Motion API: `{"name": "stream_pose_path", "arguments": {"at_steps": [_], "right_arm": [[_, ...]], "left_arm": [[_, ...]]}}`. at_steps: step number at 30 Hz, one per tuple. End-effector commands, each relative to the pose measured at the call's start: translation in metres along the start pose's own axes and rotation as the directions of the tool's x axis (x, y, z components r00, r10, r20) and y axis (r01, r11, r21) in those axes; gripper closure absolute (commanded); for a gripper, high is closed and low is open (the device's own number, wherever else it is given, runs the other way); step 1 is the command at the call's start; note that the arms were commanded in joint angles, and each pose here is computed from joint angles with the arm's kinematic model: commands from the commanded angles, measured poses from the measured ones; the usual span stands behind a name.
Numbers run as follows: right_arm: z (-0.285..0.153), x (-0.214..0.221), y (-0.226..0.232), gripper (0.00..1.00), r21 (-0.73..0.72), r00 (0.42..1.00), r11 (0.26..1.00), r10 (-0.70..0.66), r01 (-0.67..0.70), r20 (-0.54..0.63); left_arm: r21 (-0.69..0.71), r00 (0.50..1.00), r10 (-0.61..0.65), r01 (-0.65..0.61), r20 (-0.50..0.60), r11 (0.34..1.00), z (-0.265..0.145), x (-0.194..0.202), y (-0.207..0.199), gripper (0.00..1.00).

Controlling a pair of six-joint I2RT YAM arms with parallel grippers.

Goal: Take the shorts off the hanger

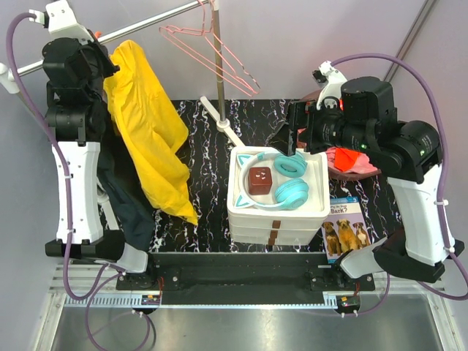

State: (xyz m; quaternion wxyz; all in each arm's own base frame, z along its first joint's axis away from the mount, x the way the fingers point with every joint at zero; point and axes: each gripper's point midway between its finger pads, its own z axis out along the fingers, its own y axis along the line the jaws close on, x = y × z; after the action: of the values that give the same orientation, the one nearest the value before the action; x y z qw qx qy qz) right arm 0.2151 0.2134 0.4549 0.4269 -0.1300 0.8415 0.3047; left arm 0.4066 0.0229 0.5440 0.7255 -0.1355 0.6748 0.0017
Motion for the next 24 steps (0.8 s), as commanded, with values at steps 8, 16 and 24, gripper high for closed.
{"name": "stream_pose_path", "arguments": {"at_steps": [8, 16, 24], "right_arm": [[0.006, -0.005, 0.005, 0.0, -0.024, 1.0, 1.0, -0.019, 0.019, 0.006], [0.012, -0.002, 0.007, 0.0, -0.038, 1.0, 0.999, -0.013, 0.013, -0.008], [0.028, -0.011, 0.022, 0.0, -0.107, 1.0, 0.994, -0.015, 0.014, -0.01]], "left_arm": [[0.18, 0.974, -0.101, 0.064, 0.201, 0.982, -0.064, -0.081, -0.025, 1.0], [0.316, 0.981, -0.137, 0.088, 0.135, 0.945, -0.094, -0.054, -0.042, 1.0], [0.414, 0.98, -0.168, 0.11, 0.105, 0.904, -0.126, -0.04, -0.052, 1.0]]}}
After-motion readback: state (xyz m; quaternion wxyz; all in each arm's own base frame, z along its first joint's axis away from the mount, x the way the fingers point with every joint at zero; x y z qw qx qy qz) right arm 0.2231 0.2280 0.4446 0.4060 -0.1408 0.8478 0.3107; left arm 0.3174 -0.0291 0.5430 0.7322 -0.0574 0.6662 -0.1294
